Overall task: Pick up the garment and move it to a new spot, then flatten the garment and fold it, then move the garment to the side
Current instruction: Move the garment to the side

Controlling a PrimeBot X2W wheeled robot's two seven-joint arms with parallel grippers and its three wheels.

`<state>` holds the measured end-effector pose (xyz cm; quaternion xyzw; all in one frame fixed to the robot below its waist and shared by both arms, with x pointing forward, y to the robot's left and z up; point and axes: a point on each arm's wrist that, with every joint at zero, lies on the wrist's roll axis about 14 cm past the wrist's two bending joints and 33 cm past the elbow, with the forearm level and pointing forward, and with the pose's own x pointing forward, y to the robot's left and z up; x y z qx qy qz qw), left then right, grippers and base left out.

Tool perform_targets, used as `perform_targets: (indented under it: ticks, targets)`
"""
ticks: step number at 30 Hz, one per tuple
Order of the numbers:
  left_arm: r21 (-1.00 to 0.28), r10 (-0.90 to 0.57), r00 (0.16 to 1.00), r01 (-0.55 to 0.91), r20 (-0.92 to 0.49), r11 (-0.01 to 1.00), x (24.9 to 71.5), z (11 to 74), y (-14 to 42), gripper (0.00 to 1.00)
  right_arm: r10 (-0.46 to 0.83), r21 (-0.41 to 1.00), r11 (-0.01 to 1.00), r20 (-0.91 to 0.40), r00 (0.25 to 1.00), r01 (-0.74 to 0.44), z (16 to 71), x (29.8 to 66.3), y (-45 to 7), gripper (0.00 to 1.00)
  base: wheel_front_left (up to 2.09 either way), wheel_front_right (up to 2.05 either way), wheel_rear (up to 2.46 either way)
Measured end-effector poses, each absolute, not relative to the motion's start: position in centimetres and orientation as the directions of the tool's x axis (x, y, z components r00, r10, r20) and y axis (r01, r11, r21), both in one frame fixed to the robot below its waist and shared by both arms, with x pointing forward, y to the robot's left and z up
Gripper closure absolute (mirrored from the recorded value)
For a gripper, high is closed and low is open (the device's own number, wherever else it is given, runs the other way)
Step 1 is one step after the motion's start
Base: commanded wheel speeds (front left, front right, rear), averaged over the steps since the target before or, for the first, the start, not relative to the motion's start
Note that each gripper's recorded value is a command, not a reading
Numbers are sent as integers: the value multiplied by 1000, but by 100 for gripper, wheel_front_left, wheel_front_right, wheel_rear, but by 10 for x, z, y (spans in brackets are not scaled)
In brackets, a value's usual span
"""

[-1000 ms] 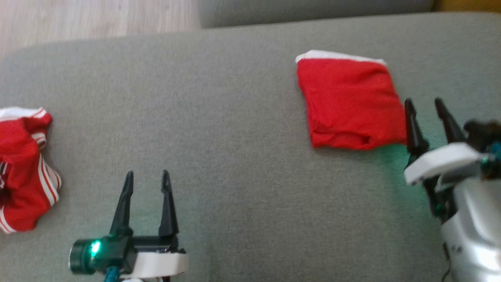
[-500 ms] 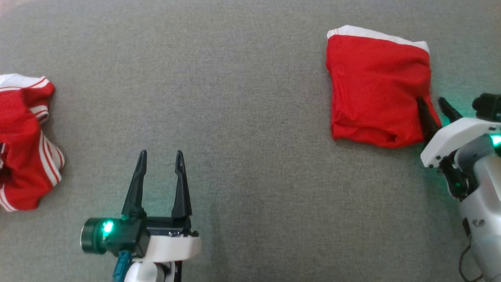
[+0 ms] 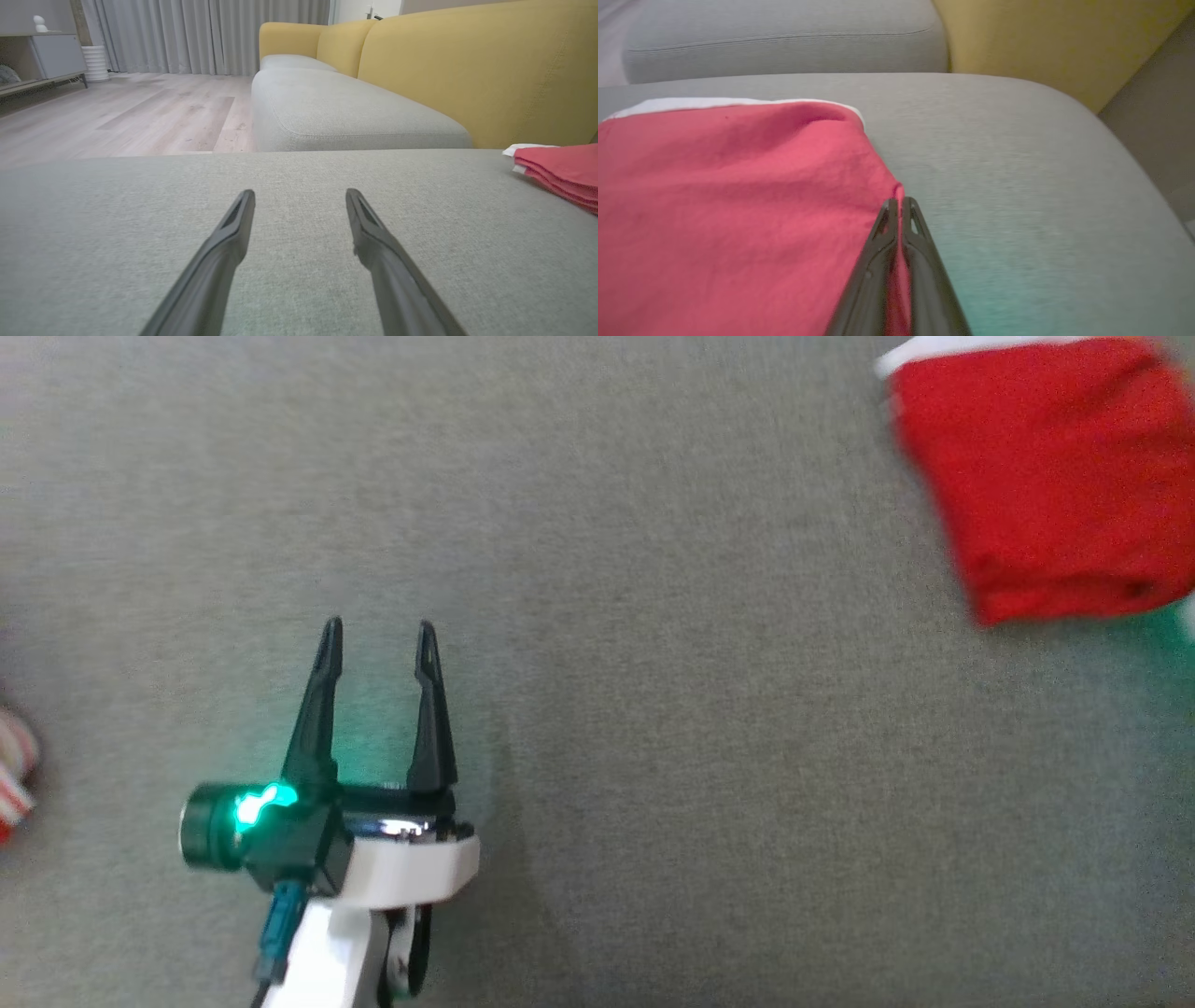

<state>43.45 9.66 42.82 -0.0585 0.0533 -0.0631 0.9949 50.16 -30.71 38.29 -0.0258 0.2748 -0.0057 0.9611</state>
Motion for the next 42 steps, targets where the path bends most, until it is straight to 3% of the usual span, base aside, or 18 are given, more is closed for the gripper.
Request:
perform_targets:
  ticks: [6, 13, 14, 15, 16, 21, 28, 38, 42]
  targets:
    - [-135, -192, 975, 177, -111, 975, 458, 407, 78, 0, -211, -187, 974, -511, 834, 132, 396, 503, -392, 100, 0, 0, 0]
    - [-156, -251, 962, 233, -111, 960, 477, 389, 59, 0, -358, -351, 913, -452, 817, 206, 412, 502, -452, 100, 0, 0, 0]
    - [-156, -255, 961, 237, -108, 959, 478, 388, 58, 0, -369, -372, 904, -427, 826, 212, 419, 505, -456, 95, 0, 0, 0]
    - [-157, -258, 960, 240, -106, 958, 478, 388, 57, 0, -376, -394, 895, -408, 832, 211, 425, 507, -458, 9, 0, 0, 0]
    - [-156, -260, 960, 242, -102, 958, 479, 390, 56, 0, -382, -406, 888, -389, 838, 217, 431, 509, -460, 0, 0, 0, 0]
    - [-140, -266, 960, 254, -83, 957, 475, 404, 56, 0, -367, -432, 876, -311, 877, 213, 451, 514, -448, 0, 0, 0, 0]
    - [-127, -211, 976, 204, -45, 971, 453, 439, 74, 0, -193, -304, 945, -209, 959, 124, 460, 517, -364, 0, 0, 0, 0]
    - [-98, -85, 995, 79, -59, 992, 390, 460, 119, 0, 105, 7, 994, -187, 977, -105, 435, 442, -206, 0, 0, 0, 0]
    - [-85, -62, 997, 58, -46, 995, 373, 467, 129, 0, 179, 87, 982, -161, 970, -167, 439, 414, -165, 0, 0, 0, 0]
